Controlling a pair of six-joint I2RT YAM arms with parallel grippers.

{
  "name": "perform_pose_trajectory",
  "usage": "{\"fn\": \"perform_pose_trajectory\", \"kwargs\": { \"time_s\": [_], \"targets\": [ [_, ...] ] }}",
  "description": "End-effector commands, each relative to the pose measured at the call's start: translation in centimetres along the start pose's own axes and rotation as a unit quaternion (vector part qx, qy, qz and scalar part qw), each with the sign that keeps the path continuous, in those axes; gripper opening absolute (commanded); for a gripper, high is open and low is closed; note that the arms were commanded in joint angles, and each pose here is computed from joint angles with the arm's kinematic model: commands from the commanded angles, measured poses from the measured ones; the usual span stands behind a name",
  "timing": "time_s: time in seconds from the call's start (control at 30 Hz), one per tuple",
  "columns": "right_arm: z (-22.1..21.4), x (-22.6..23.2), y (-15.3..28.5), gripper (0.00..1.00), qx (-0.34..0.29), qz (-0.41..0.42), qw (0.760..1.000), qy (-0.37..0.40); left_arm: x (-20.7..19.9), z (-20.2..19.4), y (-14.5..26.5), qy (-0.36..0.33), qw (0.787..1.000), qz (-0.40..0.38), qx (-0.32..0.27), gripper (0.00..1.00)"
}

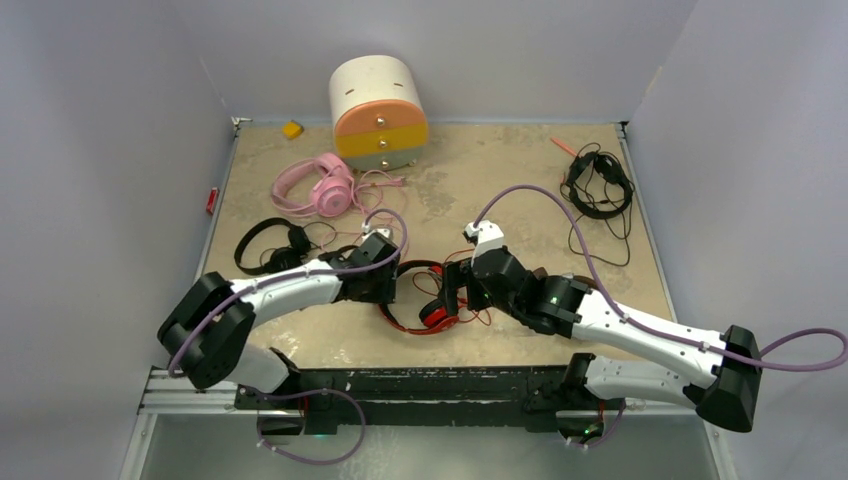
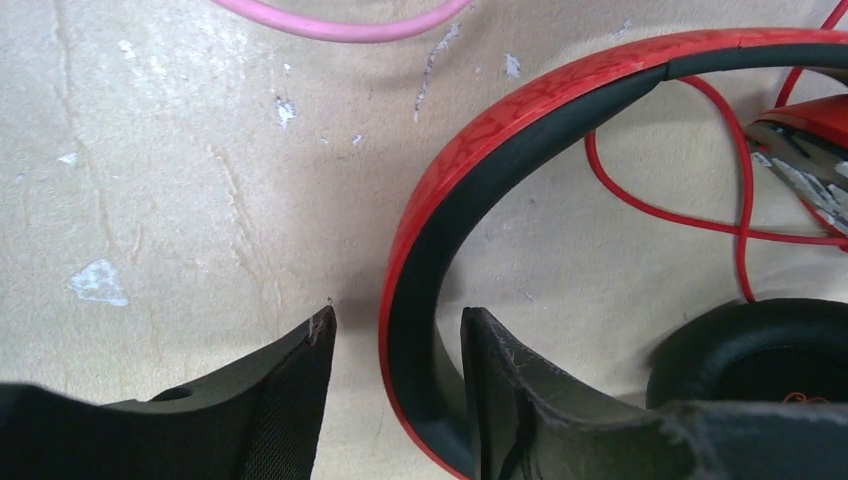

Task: Wrap the headphones
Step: Pick up the headphones from the center of the board.

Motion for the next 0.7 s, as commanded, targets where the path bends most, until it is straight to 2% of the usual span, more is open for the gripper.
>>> {"fn": "perform_pose_trajectory", "kwargs": {
  "time_s": [0.0, 0.1, 0.2, 0.4, 0.67],
  "targets": [
    [0.0, -0.4, 0.0, 0.97, -0.011, -0.013, 1.000, -0.005, -1.5, 1.0, -0.1, -0.031, 0.999, 0.010, -0.006, 0.47],
    [0.0, -0.4, -0.2, 0.97, -0.010, -0.017, 1.000, -0.005, -2.1, 1.0, -0.9, -0.049, 0.997, 0.052, 0.007, 0.44],
    [0.0, -0.4, -0.2, 0.97, -0.010, -0.018, 1.000, -0.006, -2.1, 0.7, -1.6, -0.064, 0.991, 0.112, 0.026, 0.36],
    [-0.1, -0.9, 0.2, 0.97, -0.016, -0.031, 0.999, -0.009, -2.0, 0.1, -1.6, -0.053, 0.991, 0.121, 0.021, 0.00],
    [-0.9, -2.4, 1.0, 0.97, -0.022, -0.050, 0.998, -0.015, -1.4, 2.3, 2.8, -0.014, 0.992, 0.109, -0.070, 0.00]
  ]
}}
Point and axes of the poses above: each gripper's point midway between its finger pads, its own y axis back along the fingers, its own x axis along the line the jaws close on, z = x × y, the point moved 9 cm from there along y, back along the fingers, and after that the axes turned 8 degrees about -y, right-handed, at the moved point
